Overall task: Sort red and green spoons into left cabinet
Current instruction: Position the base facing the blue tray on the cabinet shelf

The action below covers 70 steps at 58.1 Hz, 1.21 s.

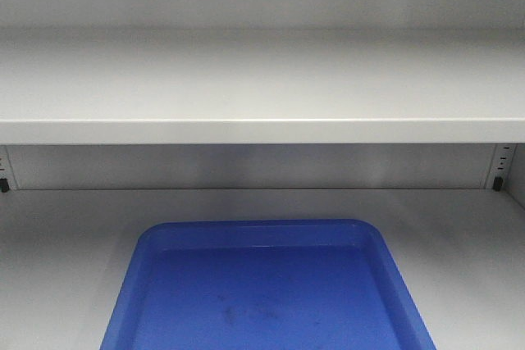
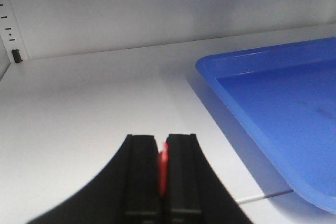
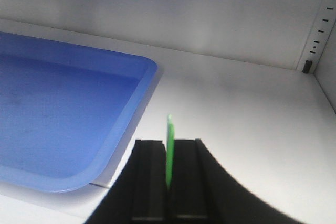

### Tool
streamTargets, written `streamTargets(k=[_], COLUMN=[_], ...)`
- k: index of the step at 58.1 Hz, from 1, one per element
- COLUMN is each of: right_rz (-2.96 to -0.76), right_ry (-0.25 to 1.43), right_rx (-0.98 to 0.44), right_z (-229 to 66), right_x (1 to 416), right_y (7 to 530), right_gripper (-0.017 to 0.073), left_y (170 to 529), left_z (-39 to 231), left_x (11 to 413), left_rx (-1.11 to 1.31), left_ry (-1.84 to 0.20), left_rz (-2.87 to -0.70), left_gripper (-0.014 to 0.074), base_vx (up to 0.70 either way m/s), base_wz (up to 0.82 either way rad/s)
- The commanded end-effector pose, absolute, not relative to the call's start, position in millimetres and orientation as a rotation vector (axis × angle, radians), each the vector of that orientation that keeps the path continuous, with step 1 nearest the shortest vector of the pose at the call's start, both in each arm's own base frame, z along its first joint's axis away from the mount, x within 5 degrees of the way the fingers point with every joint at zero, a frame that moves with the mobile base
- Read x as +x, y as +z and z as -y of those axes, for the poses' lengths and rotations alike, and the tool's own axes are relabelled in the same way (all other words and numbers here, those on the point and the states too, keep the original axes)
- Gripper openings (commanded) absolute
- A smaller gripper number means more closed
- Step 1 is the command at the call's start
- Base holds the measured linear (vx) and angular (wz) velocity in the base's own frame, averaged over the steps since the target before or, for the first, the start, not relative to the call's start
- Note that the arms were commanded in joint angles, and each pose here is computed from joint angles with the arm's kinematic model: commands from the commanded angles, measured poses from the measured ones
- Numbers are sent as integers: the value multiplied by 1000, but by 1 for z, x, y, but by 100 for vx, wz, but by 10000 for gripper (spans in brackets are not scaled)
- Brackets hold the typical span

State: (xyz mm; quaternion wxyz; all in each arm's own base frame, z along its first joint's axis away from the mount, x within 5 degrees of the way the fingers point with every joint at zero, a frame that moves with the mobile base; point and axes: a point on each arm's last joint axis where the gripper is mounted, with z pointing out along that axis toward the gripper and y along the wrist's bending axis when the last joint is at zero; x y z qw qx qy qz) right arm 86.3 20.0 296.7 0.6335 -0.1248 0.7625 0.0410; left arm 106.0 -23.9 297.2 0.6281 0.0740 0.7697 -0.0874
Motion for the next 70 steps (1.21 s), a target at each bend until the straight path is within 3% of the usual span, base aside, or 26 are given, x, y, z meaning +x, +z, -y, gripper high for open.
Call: streamTargets(k=[1, 38, 50, 70], right_rz=[-1645, -1654, -1653, -1517], right_ry=[86, 91, 199, 245], right_rx=[-257, -257, -171, -79], right_z=[-19, -19, -21, -19], right_x=[87, 87, 87, 94], right_y=[313, 313, 314, 342], right_gripper=[-4, -4, -4, -4], left_y=[312, 312, 314, 370], left_z=[23, 23, 23, 23], left_x=[108, 108, 111, 109], left_rx=[143, 142, 85, -2], left_ry=[-200, -201, -240, -347], left_rz=[-1677, -1677, -1654, -1483], left_gripper=[-3, -3, -3, -3], base_vx=[0, 0, 0, 0], base_wz=[0, 0, 0, 0])
